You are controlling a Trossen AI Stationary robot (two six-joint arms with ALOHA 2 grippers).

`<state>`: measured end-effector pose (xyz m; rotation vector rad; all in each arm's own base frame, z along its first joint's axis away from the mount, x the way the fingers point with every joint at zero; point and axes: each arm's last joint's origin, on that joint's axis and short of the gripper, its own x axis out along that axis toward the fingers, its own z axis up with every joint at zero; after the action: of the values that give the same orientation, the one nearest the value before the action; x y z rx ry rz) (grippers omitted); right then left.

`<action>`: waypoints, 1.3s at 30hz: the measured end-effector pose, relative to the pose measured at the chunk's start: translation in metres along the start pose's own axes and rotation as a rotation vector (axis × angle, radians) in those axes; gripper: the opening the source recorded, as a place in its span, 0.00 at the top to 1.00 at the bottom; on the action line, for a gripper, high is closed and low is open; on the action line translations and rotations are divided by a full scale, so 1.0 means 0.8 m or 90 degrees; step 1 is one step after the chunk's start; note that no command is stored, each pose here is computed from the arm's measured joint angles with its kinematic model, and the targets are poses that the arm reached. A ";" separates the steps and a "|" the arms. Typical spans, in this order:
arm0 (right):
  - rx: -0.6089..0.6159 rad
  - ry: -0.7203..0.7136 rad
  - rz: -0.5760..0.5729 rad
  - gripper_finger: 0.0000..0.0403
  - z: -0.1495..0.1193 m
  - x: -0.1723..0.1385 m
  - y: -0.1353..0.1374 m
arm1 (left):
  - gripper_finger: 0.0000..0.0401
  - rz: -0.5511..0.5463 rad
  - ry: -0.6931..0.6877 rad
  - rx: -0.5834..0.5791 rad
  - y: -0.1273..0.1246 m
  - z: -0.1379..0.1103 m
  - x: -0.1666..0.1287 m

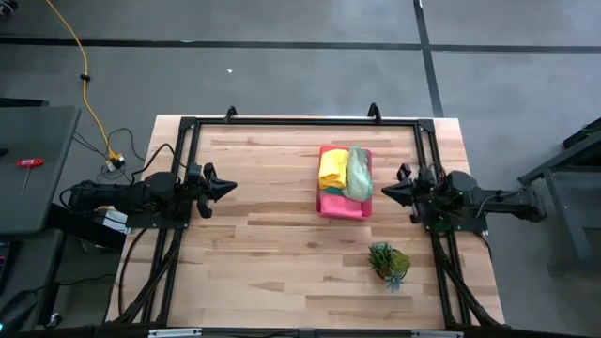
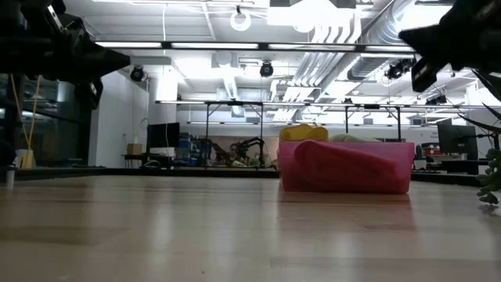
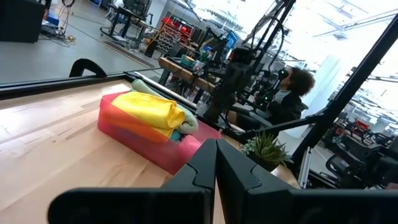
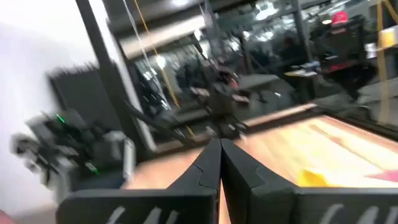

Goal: Fold microfiber towels
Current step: Return to Home position

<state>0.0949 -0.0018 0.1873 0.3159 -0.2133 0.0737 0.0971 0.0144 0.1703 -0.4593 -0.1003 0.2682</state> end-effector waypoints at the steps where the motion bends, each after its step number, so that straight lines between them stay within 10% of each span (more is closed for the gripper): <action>1: -0.021 0.015 -0.012 1.00 -0.003 0.000 -0.002 | 1.00 0.000 0.000 0.000 0.000 0.000 0.000; 39: -0.007 0.114 -0.102 1.00 -0.022 -0.002 -0.015 | 1.00 0.002 0.000 0.000 0.000 0.000 0.000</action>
<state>0.0978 -0.0077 0.1669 0.3132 -0.0100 -0.0574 0.0971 0.0144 0.1702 -0.4593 -0.1002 0.2710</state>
